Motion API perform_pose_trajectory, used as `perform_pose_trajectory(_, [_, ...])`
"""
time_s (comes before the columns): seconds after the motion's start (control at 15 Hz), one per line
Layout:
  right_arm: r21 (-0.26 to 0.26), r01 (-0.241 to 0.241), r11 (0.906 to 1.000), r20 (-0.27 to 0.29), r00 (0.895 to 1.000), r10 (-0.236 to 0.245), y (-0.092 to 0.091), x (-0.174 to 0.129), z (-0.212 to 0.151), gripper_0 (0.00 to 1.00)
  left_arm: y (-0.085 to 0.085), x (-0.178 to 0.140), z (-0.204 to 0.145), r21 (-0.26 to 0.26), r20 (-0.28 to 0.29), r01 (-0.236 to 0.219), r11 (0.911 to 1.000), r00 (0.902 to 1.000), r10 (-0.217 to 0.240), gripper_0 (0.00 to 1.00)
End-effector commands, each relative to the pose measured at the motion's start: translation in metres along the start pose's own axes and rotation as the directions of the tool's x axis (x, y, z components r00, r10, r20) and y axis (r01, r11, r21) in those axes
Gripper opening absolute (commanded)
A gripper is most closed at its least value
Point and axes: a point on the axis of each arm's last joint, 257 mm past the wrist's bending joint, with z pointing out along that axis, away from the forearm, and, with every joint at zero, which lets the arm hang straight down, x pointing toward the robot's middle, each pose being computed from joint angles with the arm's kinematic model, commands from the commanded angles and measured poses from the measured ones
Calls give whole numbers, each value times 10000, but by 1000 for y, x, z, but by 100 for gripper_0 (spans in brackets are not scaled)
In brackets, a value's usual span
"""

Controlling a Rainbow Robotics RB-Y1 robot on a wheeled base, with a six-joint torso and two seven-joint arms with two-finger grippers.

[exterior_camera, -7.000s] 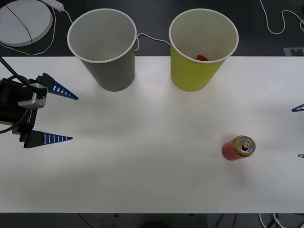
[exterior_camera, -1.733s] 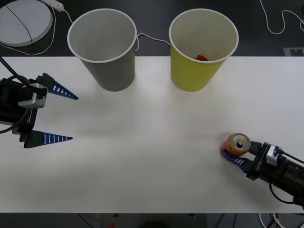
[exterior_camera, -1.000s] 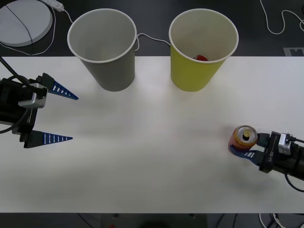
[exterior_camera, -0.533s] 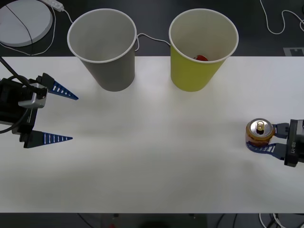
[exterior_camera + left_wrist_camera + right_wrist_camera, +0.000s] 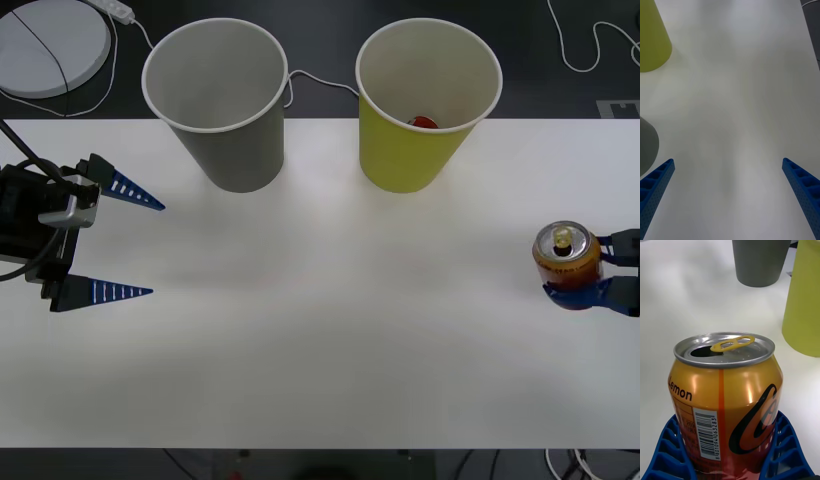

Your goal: Put the can into the green bin and the plastic bottle into the gray bin

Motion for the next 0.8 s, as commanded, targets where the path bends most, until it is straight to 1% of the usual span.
perform_pose_trajectory(0.07, [-229, -420, 9989, -624, 9972, 405, -3, -16, -14, 0, 0, 0, 0, 0, 0, 0, 10000, 10000, 0, 100])
perform_pose_trajectory(0.27, [-336, -948, 9949, -1099, 9898, 906, -11, -28, -25, 0, 0, 0, 0, 0, 0, 0, 10000, 10000, 0, 100])
perform_pose_trajectory(0.47, [-283, -1503, 9882, -1562, 9772, 1441, -22, -42, -38, 0, 0, 0, 0, 0, 0, 0, 10000, 10000, 0, 100])
perform_pose_trajectory(0.53, [-61, -1591, 9872, -1674, 9735, 1558, -32, -52, -41, 0, 0, 0, 0, 0, 0, 0, 10000, 10000, 0, 100])
perform_pose_trajectory(0.67, [437, -1524, 9874, -1892, 9692, 1579, -50, -68, -45, 0, 0, 0, 0, 0, 0, 0, 10000, 10000, 0, 100])
perform_pose_trajectory(0.73, [671, -1473, 9868, -1971, 9676, 1578, -60, -82, -44, 0, 0, 0, 0, 0, 0, 0, 10000, 10000, 0, 100])
perform_pose_trajectory(0.8, [753, -1490, 9860, -2046, 9654, 1615, -65, -92, -43, 0, 0, 0, 0, 0, 0, 0, 10000, 10000, 0, 100])
